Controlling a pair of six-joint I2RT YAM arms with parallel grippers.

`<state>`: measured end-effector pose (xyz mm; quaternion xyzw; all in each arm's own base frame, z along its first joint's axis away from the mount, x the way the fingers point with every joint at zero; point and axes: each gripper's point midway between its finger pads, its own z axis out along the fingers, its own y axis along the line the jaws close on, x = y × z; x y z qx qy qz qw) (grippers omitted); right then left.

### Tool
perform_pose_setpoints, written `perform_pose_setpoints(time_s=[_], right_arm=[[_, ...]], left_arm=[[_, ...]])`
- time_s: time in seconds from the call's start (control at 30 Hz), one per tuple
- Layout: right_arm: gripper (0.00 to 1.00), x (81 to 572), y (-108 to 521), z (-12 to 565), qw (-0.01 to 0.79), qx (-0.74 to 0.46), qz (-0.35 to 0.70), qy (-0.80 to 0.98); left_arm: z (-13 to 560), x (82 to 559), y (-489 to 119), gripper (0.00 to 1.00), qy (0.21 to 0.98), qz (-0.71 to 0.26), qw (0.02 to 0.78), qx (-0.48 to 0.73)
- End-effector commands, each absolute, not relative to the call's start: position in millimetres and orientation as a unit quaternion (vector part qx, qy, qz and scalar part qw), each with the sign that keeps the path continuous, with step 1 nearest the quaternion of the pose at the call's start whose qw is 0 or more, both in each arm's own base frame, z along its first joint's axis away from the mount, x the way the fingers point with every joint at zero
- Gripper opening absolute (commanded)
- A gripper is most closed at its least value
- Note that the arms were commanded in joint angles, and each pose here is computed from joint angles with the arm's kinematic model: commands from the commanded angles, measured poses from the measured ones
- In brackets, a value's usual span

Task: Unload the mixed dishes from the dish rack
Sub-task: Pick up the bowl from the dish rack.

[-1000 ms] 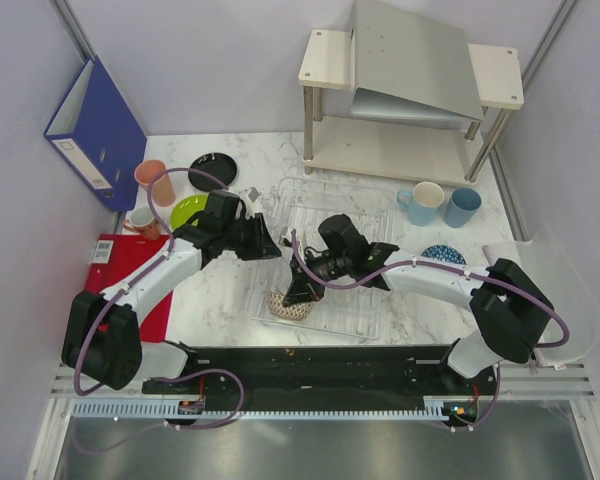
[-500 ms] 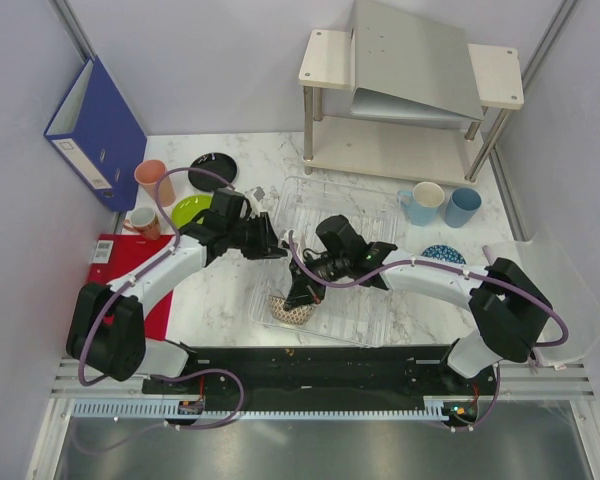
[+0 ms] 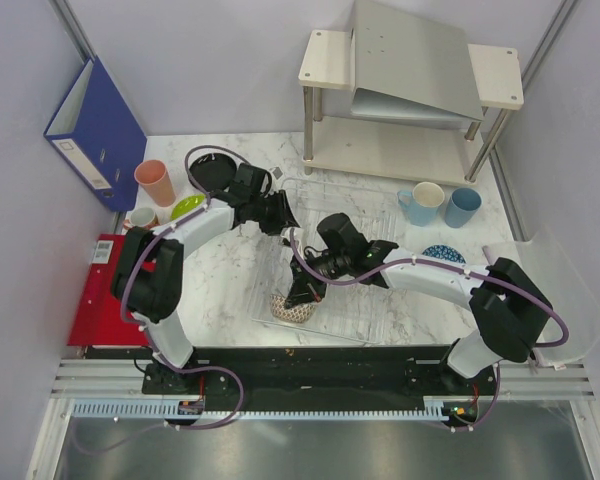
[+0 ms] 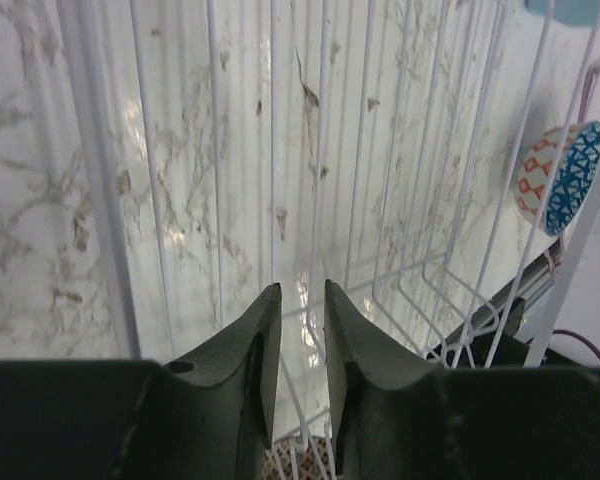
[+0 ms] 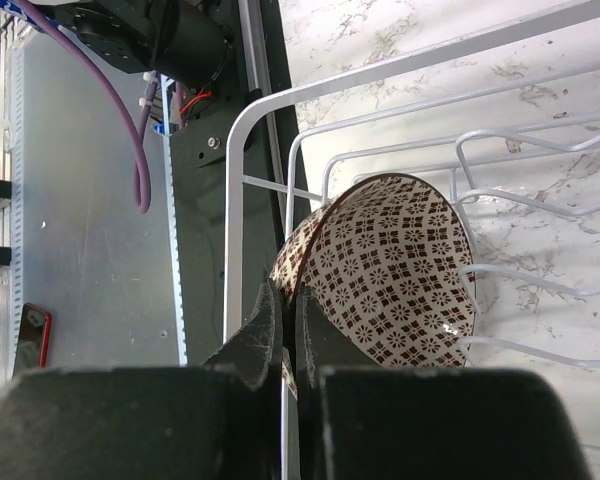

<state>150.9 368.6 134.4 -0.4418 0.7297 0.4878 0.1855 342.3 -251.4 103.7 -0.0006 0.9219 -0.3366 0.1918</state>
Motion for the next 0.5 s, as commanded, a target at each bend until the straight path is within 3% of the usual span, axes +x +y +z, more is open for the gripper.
perform_pose_setpoints(time_s=[0.0, 0.47], right_arm=[[0.0, 167, 371, 148, 0.23, -0.455, 0.474, 0.718], [0.0, 179, 367, 160, 0.243, -0.446, 0.479, 0.716]], left_arm=[[79, 372, -247, 0.31, 0.935, -0.305, 0.18, -0.028], [45, 414, -196, 0.29, 0.942, -0.26, 0.179, -0.113]])
